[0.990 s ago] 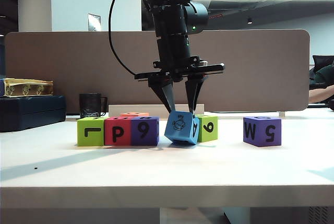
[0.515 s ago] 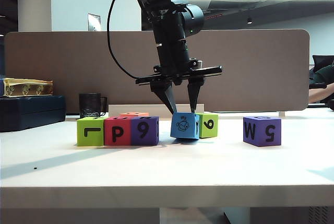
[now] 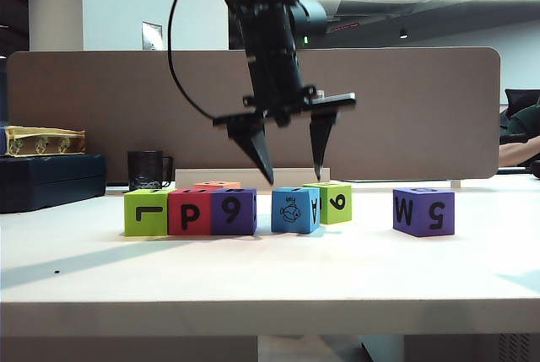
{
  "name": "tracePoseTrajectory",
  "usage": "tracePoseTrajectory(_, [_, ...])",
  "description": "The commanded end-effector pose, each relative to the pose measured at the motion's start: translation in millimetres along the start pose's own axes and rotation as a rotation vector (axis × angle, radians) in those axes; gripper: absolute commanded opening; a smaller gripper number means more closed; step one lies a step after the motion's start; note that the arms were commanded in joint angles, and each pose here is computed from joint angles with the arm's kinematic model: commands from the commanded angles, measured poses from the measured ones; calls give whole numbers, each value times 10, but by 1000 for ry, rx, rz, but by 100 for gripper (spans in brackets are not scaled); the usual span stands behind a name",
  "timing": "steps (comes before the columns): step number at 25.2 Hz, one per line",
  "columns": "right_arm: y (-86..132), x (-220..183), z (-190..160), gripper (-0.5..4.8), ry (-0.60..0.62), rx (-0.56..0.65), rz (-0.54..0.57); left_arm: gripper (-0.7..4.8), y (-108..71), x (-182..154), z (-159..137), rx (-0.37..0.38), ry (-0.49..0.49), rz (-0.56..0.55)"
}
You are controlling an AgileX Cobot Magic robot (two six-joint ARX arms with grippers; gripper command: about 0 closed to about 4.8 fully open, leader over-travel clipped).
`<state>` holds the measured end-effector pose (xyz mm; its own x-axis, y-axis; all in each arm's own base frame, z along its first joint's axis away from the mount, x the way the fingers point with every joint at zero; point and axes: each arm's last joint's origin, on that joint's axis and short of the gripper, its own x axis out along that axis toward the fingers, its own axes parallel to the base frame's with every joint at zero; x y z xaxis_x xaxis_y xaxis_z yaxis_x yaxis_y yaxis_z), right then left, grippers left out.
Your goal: Select the appropriate blocks from the scattered letter blocks on the table and arrange them in a row to spell out "TURING".
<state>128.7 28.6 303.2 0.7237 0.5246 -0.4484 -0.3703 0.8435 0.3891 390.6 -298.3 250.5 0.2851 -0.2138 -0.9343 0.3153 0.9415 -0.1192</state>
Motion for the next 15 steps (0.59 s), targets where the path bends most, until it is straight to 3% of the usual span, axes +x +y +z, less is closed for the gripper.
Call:
tracePoseTrajectory(1, [11,-10,20,0,-13,-10,5,319,-11,-186,47,3,-73,-20])
tracePoseTrajectory(4, [11,-10,20,0,-13,-10,5,319,-51,-234,128,50,-170,-46])
tracePoseTrajectory(7, [10,-10,20,0,-13,-10,5,319,-93,-229,223,217,-276,-58])
tracePoseTrajectory(9, [10,-10,20,0,-13,-10,5,319,-98,-224,241,300,-296,-55])
tracePoseTrajectory(11, [10,-10,20,0,-13,-10,5,320,-79,-201,251,444,-299,-44])
tracePoseTrajectory(12, [10,-10,20,0,-13,-10,5,355,-63,-182,253,540,-294,-27])
tracePoseTrajectory(15, [10,-9,19,0,-13,-10,5,383,-60,-89,266,629,-294,-14])
